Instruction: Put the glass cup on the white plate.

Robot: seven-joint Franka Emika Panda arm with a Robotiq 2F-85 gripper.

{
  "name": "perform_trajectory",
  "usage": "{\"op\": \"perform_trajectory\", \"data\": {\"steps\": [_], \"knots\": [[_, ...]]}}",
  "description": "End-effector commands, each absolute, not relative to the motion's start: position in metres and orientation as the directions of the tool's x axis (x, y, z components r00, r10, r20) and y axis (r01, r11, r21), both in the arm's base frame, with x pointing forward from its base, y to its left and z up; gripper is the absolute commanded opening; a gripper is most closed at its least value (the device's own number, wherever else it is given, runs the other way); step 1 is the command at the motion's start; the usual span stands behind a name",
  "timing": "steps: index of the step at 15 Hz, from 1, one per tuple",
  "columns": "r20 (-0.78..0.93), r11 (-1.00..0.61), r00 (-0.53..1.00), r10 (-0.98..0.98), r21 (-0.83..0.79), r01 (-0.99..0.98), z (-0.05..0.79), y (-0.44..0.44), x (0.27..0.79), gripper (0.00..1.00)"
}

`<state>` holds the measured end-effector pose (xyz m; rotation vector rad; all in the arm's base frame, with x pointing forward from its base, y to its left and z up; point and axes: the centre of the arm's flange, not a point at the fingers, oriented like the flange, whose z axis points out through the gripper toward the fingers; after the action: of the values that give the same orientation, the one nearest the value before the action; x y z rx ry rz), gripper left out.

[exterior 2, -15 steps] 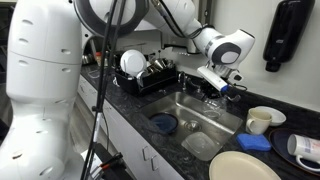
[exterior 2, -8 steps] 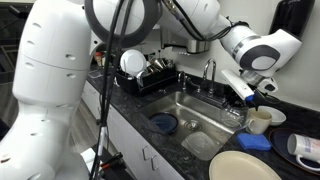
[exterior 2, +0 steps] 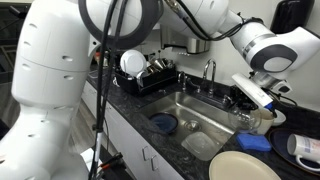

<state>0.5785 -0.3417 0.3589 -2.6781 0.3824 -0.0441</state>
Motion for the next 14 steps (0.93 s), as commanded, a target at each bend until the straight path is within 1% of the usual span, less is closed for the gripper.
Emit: {"op": "perform_trajectory", "data": {"steps": [1,5,10,11,12,14], "knots": [[0.021,-0.908,0.996,-0.087,-0.413,-0.071,0.369,-0.348,0.561,0.01],[0.062,-0.913,0.998,-0.005,-0.408,0.021,0.364,-0.368,0.545,0.01],[0.092,-0.913,0.994,0.052,-0.399,0.085,0.354,-0.399,0.516,0.01],[0.092,-0.917,0.994,0.056,-0.389,0.087,0.352,-0.402,0.515,0.01],[0.085,-0.917,0.996,0.023,-0.396,0.055,0.35,-0.401,0.528,0.06],[0.086,-0.917,0.996,0.031,-0.393,0.062,0.349,-0.407,0.522,0.06]]}}
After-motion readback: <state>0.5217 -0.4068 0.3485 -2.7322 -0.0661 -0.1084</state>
